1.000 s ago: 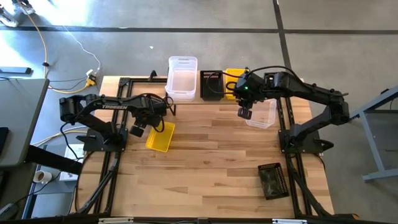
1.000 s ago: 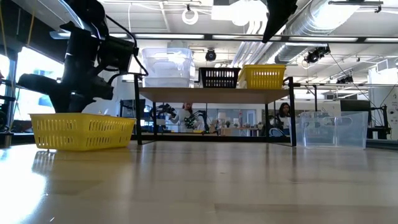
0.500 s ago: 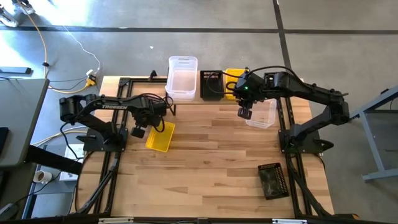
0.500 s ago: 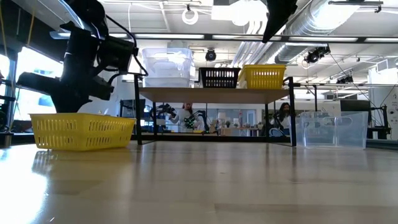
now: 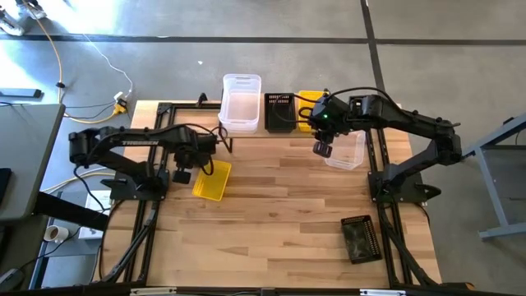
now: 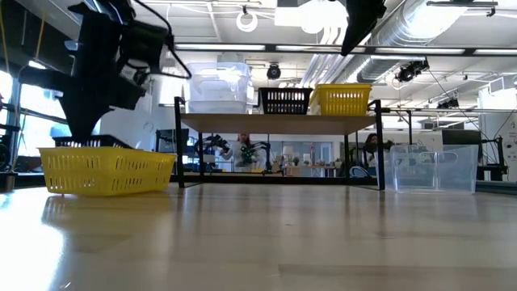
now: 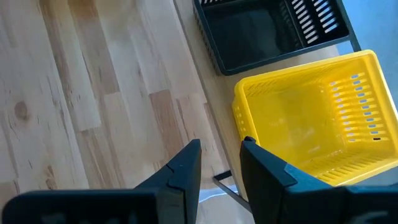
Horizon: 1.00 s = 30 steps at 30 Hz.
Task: Stack baskets on shelf by color
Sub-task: Stack the top black bin on top of the black bin
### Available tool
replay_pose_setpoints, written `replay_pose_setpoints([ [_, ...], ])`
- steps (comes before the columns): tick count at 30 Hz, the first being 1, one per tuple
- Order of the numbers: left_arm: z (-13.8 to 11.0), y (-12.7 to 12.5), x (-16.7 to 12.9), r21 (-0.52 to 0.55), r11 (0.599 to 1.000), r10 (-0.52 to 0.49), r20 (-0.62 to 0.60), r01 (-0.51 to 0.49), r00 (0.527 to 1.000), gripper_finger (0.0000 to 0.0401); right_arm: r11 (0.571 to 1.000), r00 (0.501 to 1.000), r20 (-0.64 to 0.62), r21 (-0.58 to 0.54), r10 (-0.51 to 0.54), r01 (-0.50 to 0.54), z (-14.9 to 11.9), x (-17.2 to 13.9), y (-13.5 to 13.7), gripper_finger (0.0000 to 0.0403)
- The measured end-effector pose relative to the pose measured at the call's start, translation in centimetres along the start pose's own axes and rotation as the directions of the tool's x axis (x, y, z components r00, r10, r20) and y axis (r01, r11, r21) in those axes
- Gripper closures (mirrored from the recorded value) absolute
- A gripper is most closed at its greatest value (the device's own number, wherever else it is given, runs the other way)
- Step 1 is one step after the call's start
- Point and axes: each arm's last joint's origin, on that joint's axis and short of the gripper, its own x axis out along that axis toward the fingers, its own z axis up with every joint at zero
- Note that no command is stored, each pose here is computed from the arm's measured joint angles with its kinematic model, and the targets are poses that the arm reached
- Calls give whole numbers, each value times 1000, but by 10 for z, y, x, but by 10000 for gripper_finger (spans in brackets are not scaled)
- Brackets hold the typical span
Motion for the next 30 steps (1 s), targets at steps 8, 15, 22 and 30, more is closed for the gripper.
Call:
replay_pose_setpoints([
  [8, -16, -7, -30, -98, 993, 64, 56, -58, 996, 400, 1000, 1000, 0, 27, 0, 0, 0, 0, 0, 304],
  [15, -32, -12, -56, -168, 980, 122, 94, -105, 988, 400, 996, 1000, 3, 94, 0, -1, 0, 0, 0, 304],
  [22, -40, -22, -95, -200, 974, 149, 203, -108, 968, 400, 985, 1000, 10, 171, 14, -15, 1, -1, 7, 304],
  [30, -42, -37, -147, -219, 973, 159, 407, -73, 900, 400, 974, 999, 19, 223, 38, -41, 1, -4, 19, 304],
])
